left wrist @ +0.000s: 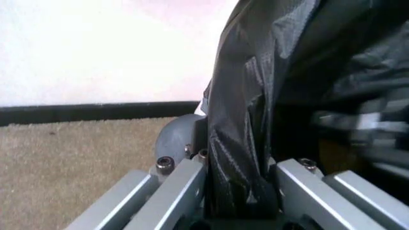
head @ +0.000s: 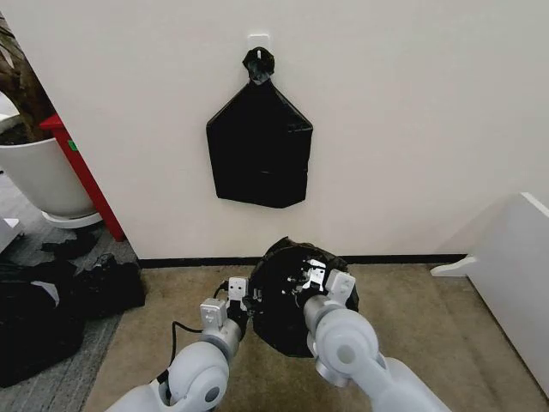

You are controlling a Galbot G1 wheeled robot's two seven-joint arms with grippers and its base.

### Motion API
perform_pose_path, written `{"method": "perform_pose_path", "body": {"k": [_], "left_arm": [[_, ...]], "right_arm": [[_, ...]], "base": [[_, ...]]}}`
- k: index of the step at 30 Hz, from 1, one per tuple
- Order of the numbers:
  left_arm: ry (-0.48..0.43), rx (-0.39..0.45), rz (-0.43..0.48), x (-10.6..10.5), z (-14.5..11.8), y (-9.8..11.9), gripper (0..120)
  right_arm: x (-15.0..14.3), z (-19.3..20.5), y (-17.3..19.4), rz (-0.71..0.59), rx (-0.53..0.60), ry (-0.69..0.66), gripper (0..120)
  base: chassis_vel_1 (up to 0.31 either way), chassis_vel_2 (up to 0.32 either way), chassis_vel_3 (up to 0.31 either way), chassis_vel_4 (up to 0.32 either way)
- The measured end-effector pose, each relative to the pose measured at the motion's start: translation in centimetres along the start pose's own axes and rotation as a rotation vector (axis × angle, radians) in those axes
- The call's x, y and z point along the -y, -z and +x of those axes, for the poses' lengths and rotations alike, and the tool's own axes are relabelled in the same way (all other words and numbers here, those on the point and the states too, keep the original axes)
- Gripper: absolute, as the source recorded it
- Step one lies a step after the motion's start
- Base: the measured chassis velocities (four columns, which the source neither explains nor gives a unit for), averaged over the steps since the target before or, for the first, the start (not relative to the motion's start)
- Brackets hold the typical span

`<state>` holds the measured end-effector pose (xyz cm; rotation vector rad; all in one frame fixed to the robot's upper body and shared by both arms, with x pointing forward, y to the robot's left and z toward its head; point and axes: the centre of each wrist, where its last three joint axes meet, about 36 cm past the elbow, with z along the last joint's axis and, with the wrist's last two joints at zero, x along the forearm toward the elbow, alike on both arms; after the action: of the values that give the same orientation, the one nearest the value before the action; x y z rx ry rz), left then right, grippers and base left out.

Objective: Place the garbage bag over the trash bin.

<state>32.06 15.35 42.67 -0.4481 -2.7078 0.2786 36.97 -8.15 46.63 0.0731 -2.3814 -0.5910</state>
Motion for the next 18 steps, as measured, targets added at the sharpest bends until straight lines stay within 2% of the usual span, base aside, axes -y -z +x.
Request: {"method": "perform_pose_path", "body": {"k": [14, 18], "left_arm": [[-0.039, 0.048, -0.019, 0.3, 1.0, 0.1, 0], [-0.037, 0.046, -0.016, 0.2, 0.9, 0.0, 0]], "right_arm": [[-0.9, -6.6, -0.8, -0.002, 0.008, -0.139, 0], [-1.0, -6.4, -0.9, -0.009, 0.018, -0.144, 0]], "base": [[0.000, 0.000, 0.000, 0.000], [0.000, 0.000, 0.000, 0.000]]}}
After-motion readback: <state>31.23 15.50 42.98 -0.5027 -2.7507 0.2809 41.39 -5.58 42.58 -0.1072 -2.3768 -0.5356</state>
